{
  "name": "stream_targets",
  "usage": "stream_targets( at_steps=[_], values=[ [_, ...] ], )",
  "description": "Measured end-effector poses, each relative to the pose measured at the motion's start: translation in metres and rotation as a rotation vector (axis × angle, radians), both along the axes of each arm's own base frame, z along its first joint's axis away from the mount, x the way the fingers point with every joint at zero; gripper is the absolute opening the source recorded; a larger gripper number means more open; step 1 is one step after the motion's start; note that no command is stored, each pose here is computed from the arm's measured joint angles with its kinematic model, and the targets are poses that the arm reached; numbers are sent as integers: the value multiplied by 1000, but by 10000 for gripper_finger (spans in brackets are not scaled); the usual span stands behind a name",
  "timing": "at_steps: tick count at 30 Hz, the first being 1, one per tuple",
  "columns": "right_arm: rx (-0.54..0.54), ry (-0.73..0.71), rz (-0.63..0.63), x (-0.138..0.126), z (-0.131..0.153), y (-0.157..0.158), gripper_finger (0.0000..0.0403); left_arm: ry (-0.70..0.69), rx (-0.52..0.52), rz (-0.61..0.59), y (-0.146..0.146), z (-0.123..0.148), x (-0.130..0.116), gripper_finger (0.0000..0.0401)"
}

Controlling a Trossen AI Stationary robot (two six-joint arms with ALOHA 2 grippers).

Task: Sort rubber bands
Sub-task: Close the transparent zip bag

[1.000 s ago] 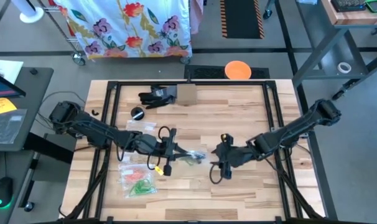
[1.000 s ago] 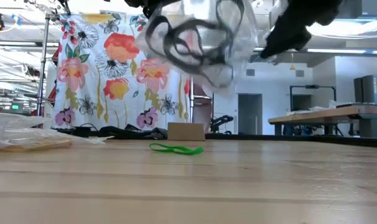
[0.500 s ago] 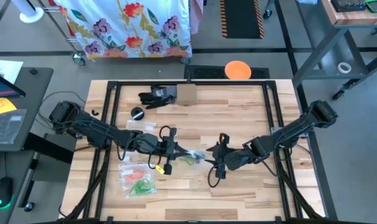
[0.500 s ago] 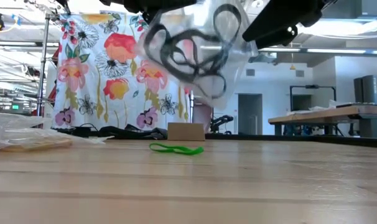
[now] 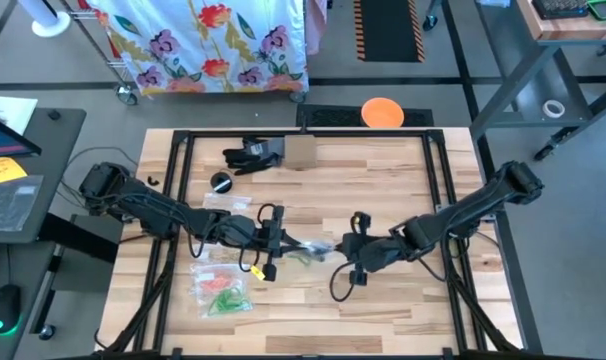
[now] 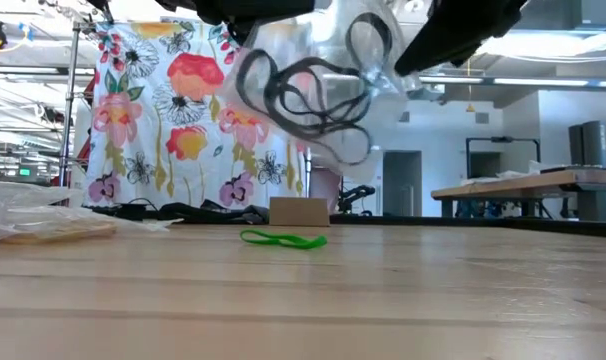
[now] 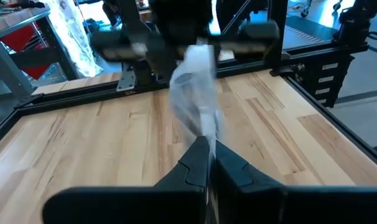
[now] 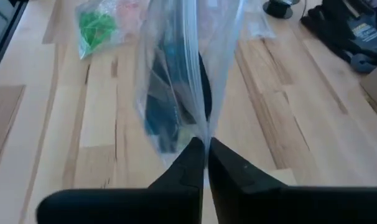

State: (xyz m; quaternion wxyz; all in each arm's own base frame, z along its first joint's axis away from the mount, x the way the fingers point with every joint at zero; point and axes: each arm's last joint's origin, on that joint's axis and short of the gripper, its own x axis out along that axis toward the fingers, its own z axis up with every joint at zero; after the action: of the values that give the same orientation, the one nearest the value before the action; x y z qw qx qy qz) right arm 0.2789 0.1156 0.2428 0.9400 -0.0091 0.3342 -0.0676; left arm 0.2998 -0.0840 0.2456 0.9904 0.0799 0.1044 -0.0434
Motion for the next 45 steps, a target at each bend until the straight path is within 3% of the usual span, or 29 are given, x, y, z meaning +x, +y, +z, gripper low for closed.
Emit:
stream_targets(
  at_steps=[5,9,11,13,15,18,21,24,27,30,31,34,38,41,42,45],
  values=[
    [-109,22,-110,0,39,-3,4,11,3,0,0,-1,0,0],
    [70,131,161,3,56,3,2,12,-2,1,0,-1,0,0],
    [12,130,98,2,59,3,2,10,-4,1,0,-1,0,0],
    [-23,132,-28,-2,59,0,1,8,-10,2,0,-1,0,0],
    [45,194,51,0,55,2,1,8,-12,2,0,-1,0,0],
    [-92,177,-90,3,44,3,1,13,-15,4,0,-1,0,0],
    [30,273,39,9,38,3,1,10,-16,3,0,-1,0,0],
    [-123,254,-119,16,26,-1,1,9,-16,3,0,-1,0,0],
    [-12,383,32,25,26,-3,0,12,-15,6,0,-2,0,0],
    [-237,362,-121,29,29,-1,0,9,-16,3,-1,-1,0,0],
    [-265,382,-132,30,33,-1,0,10,-15,4,0,-1,0,0],
    [-142,516,9,31,46,2,0,8,-17,8,0,-1,0,0],
    [-361,374,-150,35,65,7,0,7,-22,-3,-1,-1,0,0],
    [-147,472,42,33,76,9,0,8,-30,-11,-1,-1,0,0],
    [-119,500,74,33,75,9,0,8,-32,-12,-1,-1,0,0],
    [-231,442,-64,35,73,6,0,8,-32,-16,-2,-1,0,0]
  ],
)
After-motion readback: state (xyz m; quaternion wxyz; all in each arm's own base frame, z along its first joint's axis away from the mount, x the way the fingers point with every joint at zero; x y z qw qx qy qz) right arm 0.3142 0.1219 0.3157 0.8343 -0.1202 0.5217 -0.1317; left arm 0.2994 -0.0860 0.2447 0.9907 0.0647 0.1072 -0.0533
